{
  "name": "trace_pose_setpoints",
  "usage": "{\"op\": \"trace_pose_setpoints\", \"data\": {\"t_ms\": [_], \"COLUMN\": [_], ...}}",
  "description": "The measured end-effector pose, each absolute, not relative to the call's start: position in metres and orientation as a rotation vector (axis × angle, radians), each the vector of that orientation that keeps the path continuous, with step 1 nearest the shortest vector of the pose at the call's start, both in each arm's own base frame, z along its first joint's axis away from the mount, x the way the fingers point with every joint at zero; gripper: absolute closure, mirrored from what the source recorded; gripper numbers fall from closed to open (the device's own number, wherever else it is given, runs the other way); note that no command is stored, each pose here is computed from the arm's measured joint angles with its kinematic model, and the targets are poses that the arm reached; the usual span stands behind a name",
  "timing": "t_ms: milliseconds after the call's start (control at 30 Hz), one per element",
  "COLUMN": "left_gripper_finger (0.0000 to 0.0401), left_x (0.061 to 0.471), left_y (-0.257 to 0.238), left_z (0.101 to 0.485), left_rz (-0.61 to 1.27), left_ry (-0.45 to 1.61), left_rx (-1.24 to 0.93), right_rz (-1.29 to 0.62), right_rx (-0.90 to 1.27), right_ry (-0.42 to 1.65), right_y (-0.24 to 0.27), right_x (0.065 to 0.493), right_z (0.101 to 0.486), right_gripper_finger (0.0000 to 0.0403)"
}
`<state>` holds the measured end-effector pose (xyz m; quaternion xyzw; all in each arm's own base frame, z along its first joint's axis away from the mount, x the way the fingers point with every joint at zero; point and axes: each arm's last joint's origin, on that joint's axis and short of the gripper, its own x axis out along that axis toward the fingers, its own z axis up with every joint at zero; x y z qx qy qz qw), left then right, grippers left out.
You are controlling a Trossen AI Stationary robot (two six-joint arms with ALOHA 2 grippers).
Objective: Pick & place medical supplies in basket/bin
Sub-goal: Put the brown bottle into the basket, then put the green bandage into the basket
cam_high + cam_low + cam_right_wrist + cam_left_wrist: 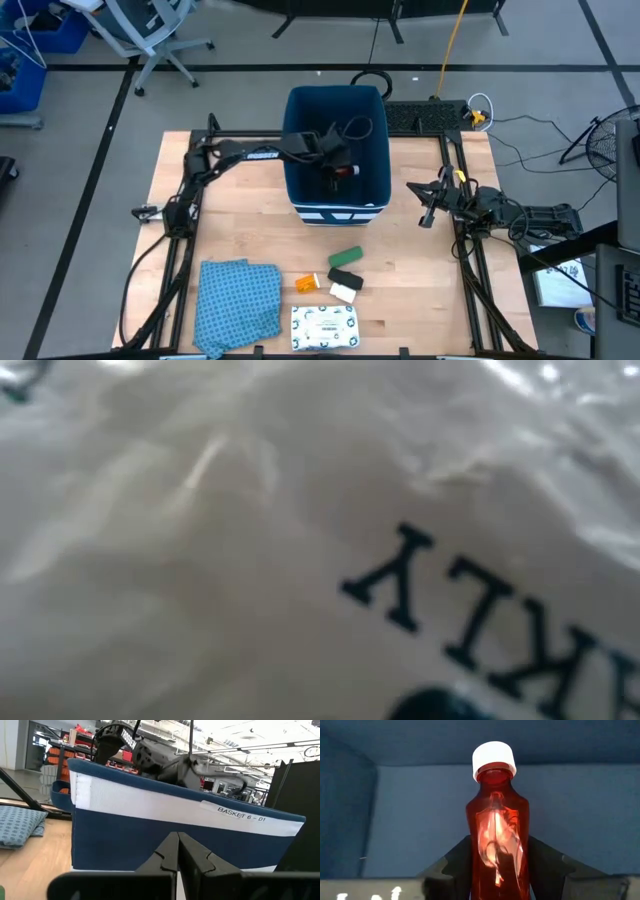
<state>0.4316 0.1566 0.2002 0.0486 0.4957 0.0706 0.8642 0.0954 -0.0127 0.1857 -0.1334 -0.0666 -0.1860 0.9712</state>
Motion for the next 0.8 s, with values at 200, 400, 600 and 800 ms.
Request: {"op": "trace_pose_setpoints", "data": {"t_ms": [200,400,600,800], "left_gripper_finger": [0.0245,0.0244,0.0205,0.0122], "left_x": [0.434,0.433,0.434,0.429], "left_y": [0.153,0.152,0.152,0.140], "left_z": [0.186,0.178,0.184,0.221], "left_rz": [0.077,0.036,0.063,0.077], "left_ry": [1.074,1.104,1.085,1.061], "left_rx": [0.089,0.062,0.083,0.160], "right_rz": [-0.376,-0.375,-0.376,-0.377], "right_rx": [-0.266,-0.268,-0.270,-0.276], "right_ry": [-0.135,-0.135,-0.136,-0.139], "right_y": [-0.013,-0.013,-0.013,-0.013], "right_x": [0.095,0.095,0.095,0.095], "right_z": [0.186,0.186,0.186,0.186], "right_gripper_finger": [0.0403,0.0403,0.0403,0.0403]}}
